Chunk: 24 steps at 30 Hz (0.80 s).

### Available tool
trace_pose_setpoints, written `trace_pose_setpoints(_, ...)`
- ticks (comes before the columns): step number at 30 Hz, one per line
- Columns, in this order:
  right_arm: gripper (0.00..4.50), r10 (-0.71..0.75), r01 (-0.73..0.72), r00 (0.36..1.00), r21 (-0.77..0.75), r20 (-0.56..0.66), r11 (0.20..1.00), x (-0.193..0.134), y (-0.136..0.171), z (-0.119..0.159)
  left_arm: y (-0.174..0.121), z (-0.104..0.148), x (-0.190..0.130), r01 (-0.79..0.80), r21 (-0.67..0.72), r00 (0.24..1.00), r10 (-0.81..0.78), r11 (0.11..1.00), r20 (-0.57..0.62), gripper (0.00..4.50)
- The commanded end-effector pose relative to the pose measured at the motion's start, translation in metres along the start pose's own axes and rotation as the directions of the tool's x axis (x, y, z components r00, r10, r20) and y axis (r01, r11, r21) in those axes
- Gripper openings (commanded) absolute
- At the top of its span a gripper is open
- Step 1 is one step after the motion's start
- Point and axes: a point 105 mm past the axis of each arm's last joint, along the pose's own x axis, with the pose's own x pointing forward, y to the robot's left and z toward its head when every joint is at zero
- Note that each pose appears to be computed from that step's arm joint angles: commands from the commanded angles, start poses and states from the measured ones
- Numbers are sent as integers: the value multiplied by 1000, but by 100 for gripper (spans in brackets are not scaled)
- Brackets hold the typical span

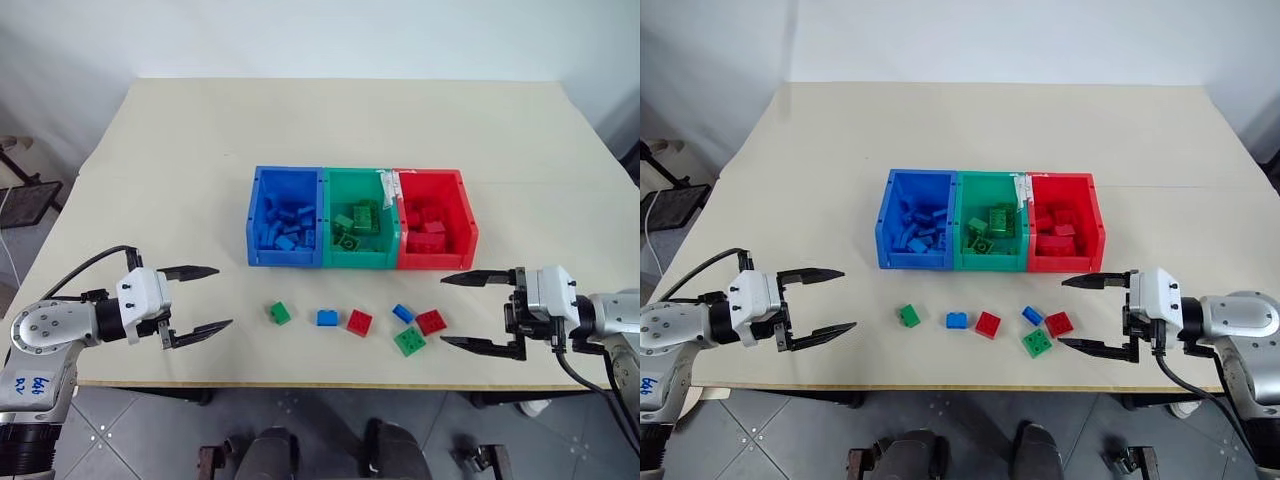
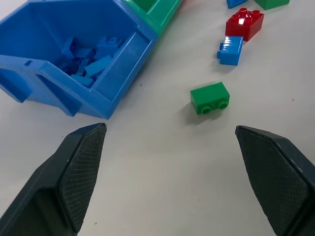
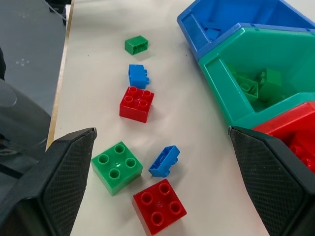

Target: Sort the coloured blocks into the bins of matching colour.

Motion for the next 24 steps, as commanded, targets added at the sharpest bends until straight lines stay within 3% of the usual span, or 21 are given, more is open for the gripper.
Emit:
trace_pose_setpoints(1, 450, -38, 38, 999, -27, -8, 999, -8, -2, 2, 3, 4, 0, -12, -10, 1000, 12, 1000, 18, 446)
trace_pose_setpoints(6, 450, -93, 93, 991, -5, -100, 996, -34, -3, -13, -11, 16, 21, 64, -34, 997, -62, 997, 48, 446)
trace_pose_setpoints(10, 450, -113, 120, 951, 7, -286, 993, -75, 1, -45, -43, 51, 64, 194, 1, 966, -191, 981, 176, 446)
trace_pose_setpoints(12, 450, -97, 103, 943, 3, -319, 995, -80, 2, -50, -50, 58, 72, 224, 10, 955, -221, 975, 199, 446)
trace_pose_setpoints(24, 450, 100, -109, 959, -18, -266, 994, -4, -5, -45, -49, 46, 51, 273, -3, 950, -269, 962, 159, 446)
